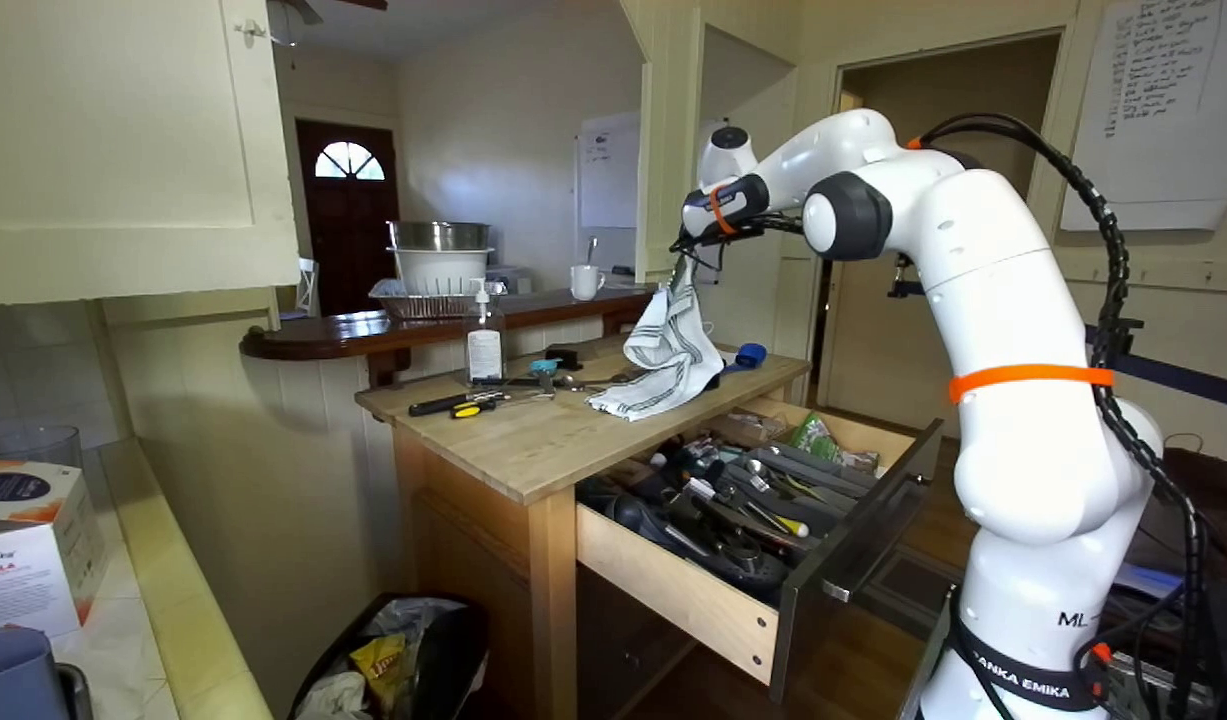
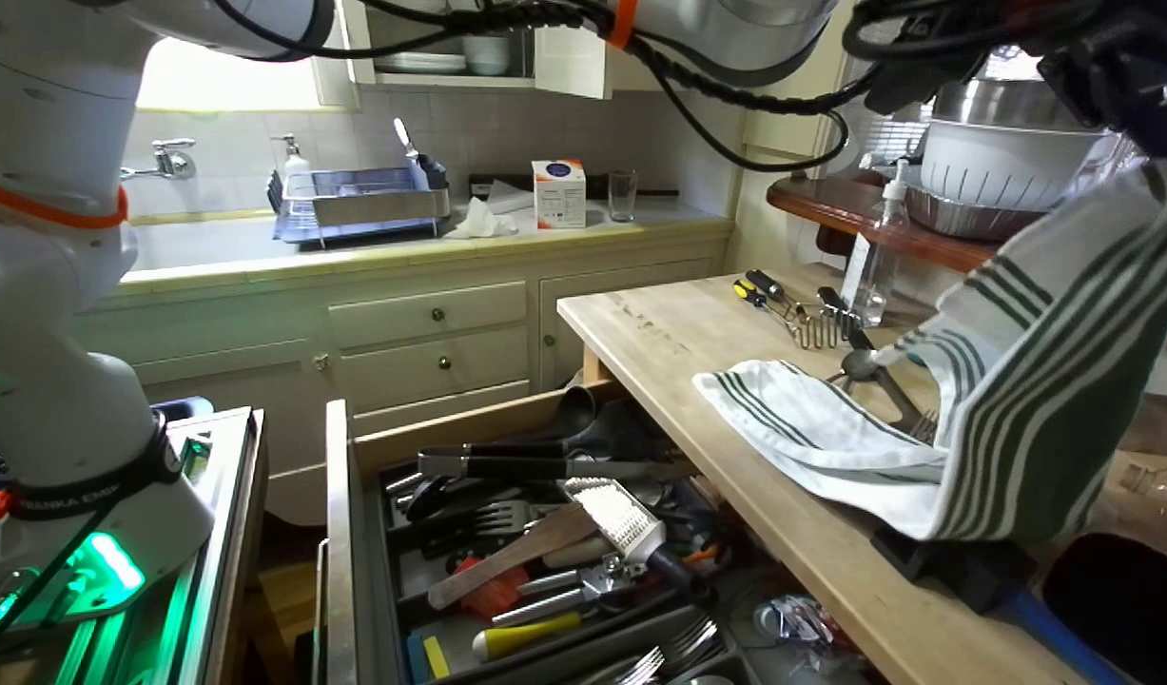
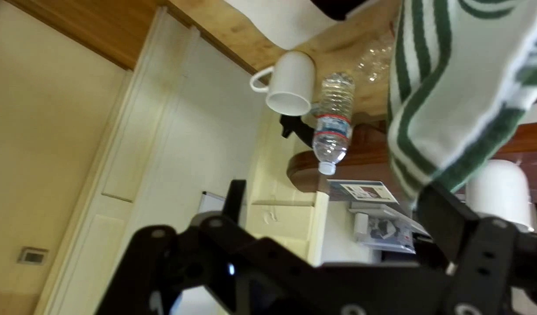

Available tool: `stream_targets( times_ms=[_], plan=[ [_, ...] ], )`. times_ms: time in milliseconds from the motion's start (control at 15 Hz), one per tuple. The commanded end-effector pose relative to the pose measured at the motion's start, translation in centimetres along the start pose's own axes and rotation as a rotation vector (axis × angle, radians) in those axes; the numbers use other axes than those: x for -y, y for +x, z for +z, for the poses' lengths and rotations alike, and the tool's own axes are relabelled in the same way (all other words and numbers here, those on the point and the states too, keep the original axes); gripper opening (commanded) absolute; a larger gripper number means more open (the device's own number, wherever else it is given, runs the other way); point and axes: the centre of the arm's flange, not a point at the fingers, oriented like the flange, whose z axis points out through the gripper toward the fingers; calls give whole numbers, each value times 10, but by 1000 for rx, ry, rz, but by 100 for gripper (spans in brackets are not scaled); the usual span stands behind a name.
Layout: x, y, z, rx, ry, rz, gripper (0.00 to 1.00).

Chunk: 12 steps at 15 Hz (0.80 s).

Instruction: Unfold the towel once

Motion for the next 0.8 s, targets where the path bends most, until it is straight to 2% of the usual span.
stream_targets(
  times_ms=[0, 133, 200, 267, 333, 667, 733],
  plan=[
    [-46, 15, 9, 103, -142, 67, 100],
    [-69, 16, 14, 169, -191, 133, 100],
    [-72, 15, 15, 157, -196, 142, 100],
    [-70, 14, 13, 155, -157, 133, 100],
    [-60, 13, 7, 194, -106, 141, 100],
    [40, -3, -13, 279, 176, 74, 100],
    [58, -9, -12, 323, 210, 77, 100]
  ],
)
